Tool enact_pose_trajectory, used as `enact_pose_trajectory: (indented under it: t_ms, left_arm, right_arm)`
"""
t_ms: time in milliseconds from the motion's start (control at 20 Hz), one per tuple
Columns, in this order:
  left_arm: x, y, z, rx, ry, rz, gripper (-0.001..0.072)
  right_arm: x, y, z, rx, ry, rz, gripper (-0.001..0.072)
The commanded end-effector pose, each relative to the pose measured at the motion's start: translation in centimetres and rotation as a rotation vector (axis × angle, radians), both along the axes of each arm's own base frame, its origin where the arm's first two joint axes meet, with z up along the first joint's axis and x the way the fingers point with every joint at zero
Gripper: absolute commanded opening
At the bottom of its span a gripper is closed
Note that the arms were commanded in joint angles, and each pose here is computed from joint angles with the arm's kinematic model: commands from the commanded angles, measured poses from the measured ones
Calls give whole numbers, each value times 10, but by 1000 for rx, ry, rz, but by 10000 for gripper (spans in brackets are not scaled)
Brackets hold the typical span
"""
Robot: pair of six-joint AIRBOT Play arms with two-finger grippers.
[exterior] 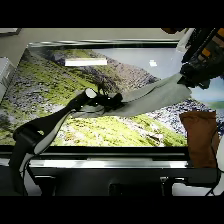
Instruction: Fold the clothes and pants, and hang the long-sleeved shirts on hangers.
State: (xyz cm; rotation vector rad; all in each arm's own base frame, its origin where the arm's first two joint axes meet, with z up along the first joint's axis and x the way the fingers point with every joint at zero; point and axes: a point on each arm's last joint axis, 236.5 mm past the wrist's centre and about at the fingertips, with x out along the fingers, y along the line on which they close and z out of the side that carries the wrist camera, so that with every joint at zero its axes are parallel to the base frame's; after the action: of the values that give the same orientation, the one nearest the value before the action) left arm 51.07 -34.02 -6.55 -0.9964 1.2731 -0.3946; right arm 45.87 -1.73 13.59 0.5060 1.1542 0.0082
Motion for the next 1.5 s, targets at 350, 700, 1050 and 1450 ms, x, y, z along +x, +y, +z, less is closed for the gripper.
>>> enact_pose_trajectory:
  t_ms: [350, 700, 1050, 1450]
  left_arm:
    - [-14, -118, -14, -172, 94, -2, 21]
    - [-33, -124, 6, -186, 95, -136, 21]
    - [2, 87, 113, 146, -85, -212, 21]
    - [-56, 334, 193, 610, -11, -10, 23]
  right_arm:
    - [-37, 14, 48, 15, -30, 7, 31]
    - [-23, 16, 55, 50, -82, -34, 31]
    - [-7, 119, 57, 197, -98, 70, 31]
    - [-2, 306, 3, 258, -76, 197, 31]
